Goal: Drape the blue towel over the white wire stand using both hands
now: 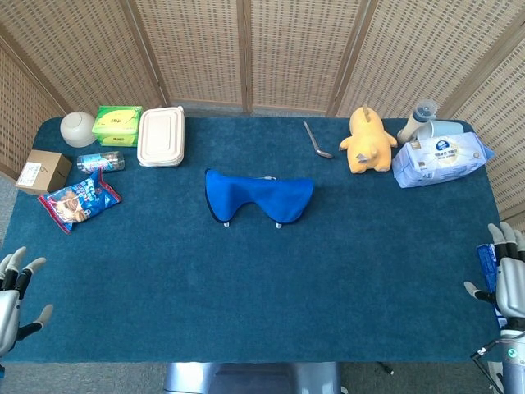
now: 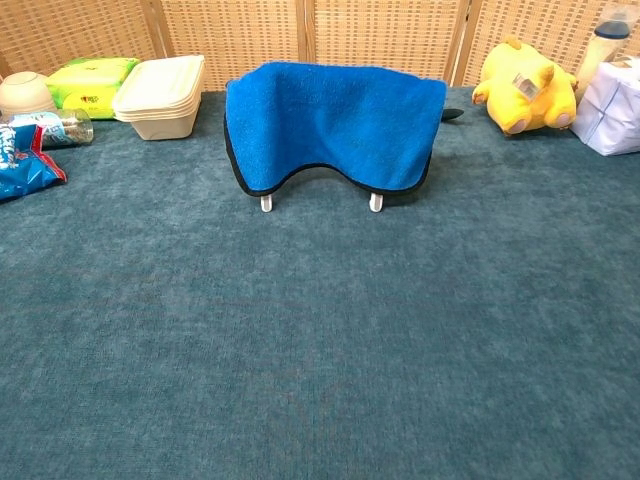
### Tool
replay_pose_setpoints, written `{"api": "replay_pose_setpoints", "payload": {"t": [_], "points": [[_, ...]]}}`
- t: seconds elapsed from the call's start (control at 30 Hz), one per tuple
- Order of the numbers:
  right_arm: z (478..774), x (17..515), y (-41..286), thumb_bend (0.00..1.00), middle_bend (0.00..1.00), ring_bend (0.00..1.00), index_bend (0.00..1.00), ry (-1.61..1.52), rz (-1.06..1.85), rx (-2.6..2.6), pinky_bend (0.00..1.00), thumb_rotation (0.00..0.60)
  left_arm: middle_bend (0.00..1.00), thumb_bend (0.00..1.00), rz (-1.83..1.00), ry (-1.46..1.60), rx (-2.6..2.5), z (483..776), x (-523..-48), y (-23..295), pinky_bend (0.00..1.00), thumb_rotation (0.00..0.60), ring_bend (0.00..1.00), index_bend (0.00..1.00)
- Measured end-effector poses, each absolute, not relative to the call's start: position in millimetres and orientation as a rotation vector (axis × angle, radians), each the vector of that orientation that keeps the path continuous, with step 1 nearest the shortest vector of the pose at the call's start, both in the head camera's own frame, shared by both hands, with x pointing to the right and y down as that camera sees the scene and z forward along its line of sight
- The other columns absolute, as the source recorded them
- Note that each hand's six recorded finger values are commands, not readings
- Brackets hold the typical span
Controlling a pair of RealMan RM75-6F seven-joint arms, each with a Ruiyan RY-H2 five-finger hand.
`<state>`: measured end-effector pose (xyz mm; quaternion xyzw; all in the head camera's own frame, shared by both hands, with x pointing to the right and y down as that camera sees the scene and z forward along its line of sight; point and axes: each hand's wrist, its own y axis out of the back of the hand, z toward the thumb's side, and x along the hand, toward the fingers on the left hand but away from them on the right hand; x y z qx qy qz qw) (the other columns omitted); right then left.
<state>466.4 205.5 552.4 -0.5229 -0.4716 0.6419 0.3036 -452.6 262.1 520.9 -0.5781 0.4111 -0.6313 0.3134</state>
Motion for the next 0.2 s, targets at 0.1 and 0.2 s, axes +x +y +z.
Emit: {"api": "replay_pose_setpoints", "payload": {"t": [0.1, 0.2], "points": [[551.8, 465.7, 204.7, 0.01, 0.05, 0.00, 0.07, -1.256, 1.688, -1.393, 0.00, 0.600, 0.07, 0.38, -1.633, 1.095, -1.537, 519.7, -450.9, 257.9, 0.00, 0.600, 0.00, 0.21], [551.3, 463.3, 203.6, 0.01, 0.05, 0.00, 0.07, -1.256, 1.669, -1.402, 0.00, 0.600, 0.07, 0.38, -1.591, 1.116, -1.567, 519.3, -449.2, 253.7, 0.00, 0.600, 0.00, 0.21]]}}
